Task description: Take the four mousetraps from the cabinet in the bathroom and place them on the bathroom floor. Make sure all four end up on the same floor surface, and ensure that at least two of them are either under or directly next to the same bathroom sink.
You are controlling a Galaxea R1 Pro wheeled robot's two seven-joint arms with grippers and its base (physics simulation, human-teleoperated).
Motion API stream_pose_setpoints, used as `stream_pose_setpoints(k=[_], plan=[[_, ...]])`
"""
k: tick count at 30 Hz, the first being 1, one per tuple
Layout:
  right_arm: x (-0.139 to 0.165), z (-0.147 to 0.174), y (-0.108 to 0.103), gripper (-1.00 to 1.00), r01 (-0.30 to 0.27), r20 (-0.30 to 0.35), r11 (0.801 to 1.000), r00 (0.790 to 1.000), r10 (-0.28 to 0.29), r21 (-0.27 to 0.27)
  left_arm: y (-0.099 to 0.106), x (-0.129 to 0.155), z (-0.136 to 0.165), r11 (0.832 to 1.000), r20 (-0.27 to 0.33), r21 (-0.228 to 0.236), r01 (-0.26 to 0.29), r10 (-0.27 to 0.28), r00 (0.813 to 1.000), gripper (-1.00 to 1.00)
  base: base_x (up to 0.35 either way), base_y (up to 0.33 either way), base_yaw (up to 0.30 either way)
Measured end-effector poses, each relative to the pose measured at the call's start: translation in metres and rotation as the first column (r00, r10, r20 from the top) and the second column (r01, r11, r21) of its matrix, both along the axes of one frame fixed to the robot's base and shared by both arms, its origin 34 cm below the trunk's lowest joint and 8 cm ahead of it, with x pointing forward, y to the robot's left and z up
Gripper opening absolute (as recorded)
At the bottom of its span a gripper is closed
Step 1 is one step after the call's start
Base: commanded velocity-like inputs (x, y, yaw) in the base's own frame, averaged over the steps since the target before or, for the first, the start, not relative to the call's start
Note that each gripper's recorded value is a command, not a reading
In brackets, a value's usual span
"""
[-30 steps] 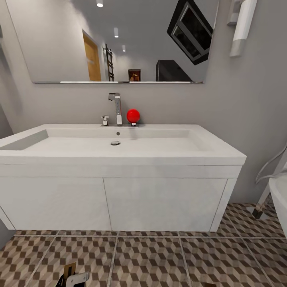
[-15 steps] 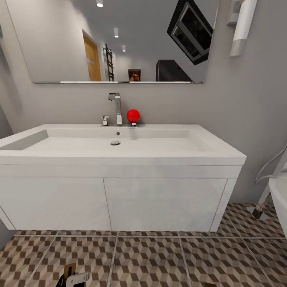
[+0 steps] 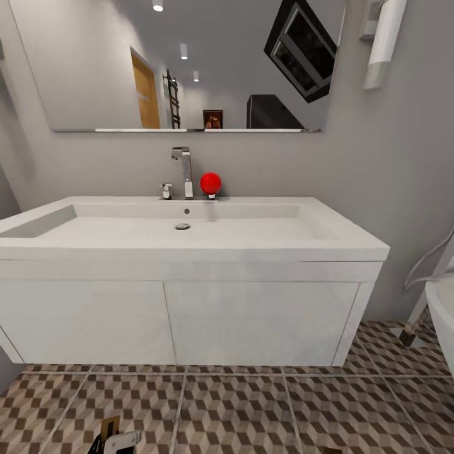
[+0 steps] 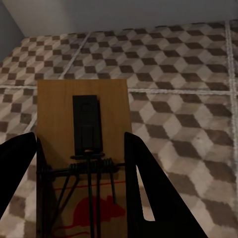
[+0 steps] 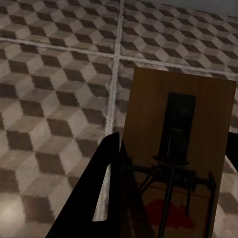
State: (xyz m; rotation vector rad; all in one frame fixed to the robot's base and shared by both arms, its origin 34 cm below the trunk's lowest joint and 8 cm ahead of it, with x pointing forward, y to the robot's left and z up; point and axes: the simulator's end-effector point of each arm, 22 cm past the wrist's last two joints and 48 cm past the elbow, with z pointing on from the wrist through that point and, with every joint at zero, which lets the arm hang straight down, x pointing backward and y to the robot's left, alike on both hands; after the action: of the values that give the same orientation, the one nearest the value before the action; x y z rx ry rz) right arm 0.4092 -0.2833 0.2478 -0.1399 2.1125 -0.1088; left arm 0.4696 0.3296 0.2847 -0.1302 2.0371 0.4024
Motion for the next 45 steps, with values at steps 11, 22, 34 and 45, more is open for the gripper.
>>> stream_pose_setpoints(k=[11,22,34,45], plan=[[0.0000,0.0000,0.0000,-1.00,0.000,0.000,1.000,1.000,0.000,0.000,0.0009,-0.0001,0.0003,1.000,0.001,0.002,-0.003,0.003,1.000,-1.00,0.000,0.000,0.000],[0.0000,0.0000,0.0000,-1.00,0.000,0.000,1.000,1.000,0.000,0.000,0.0013,-0.0001,0.0003,1.000,0.001,0.002,-0.003,0.003,1.000,-1.00,0.000,0.000,0.000],[-0.0001,-0.0001,-0.0001,-1.00,0.000,-0.001,1.000,1.000,0.000,0.000,0.0013,-0.0001,0.0003,1.000,0.001,0.002,-0.003,0.003,1.000,-1.00,0.000,0.000,0.000],[0.0000,0.0000,0.0000,-1.00,0.000,0.000,1.000,1.000,0.000,0.000,0.0001,0.0002,-0.0001,1.000,0.000,0.000,0.002,-0.002,1.000,-1.00,0.000,0.000,0.000]])
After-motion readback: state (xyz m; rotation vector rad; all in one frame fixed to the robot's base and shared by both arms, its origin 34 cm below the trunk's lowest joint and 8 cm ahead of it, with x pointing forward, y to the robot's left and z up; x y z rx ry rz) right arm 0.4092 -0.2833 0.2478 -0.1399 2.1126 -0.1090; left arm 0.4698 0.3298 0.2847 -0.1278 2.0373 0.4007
